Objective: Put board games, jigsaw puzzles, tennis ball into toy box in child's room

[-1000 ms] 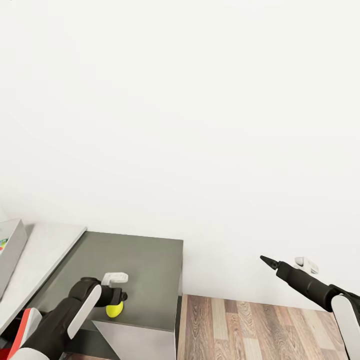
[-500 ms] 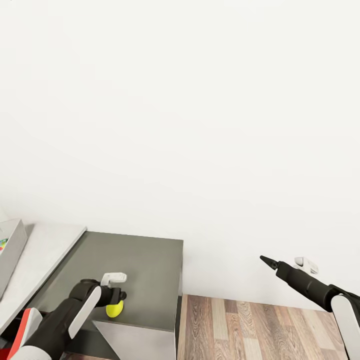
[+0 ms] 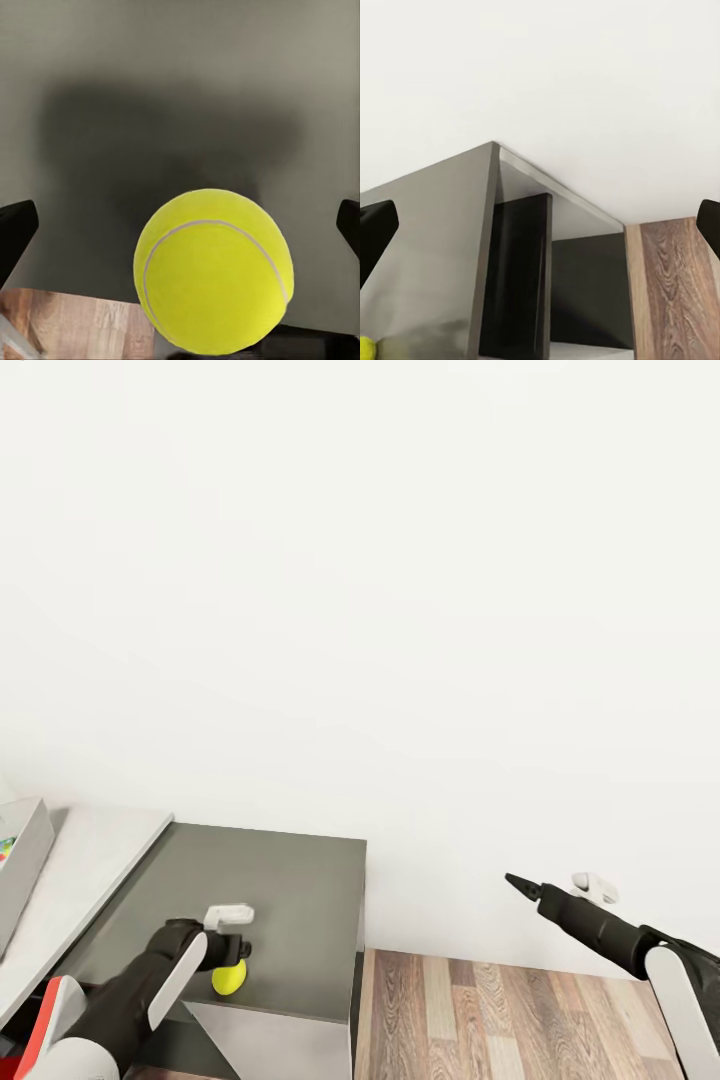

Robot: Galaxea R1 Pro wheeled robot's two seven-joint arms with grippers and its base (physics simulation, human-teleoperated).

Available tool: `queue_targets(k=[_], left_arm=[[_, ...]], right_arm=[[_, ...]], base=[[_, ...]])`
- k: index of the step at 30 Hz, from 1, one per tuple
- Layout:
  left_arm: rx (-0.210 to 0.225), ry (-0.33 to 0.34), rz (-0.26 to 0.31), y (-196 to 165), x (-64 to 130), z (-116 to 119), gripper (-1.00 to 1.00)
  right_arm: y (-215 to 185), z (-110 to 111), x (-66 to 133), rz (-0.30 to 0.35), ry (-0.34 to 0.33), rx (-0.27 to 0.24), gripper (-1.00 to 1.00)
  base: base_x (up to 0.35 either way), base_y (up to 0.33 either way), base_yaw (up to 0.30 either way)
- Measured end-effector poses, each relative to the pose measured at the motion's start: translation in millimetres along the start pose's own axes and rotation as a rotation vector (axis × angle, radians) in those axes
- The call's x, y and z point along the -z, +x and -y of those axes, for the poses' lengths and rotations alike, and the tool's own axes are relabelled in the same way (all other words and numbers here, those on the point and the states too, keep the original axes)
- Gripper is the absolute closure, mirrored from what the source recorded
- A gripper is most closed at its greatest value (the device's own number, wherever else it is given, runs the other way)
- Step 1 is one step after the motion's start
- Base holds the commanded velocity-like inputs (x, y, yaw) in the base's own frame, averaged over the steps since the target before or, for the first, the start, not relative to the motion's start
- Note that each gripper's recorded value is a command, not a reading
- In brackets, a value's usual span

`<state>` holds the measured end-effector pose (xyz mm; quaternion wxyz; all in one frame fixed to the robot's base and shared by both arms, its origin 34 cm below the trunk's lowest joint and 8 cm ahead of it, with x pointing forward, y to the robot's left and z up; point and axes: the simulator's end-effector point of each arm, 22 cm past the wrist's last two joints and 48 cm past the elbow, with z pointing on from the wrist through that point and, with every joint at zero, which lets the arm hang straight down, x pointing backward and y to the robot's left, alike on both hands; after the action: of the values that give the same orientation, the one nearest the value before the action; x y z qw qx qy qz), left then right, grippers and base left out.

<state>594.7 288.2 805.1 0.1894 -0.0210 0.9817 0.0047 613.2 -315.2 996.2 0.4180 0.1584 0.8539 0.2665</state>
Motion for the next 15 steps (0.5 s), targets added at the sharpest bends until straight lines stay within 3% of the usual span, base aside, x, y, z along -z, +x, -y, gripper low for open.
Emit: queue_targets(k=[15], left_arm=[[-0.010,0.020,-0.009,2.3,-5.7,19.1,-1.00]], right_arm=[[0.6,-0.3,-0.3,-0.001,0.001,0.001,-1.00]], base=[[0.000,0.000,0.000]])
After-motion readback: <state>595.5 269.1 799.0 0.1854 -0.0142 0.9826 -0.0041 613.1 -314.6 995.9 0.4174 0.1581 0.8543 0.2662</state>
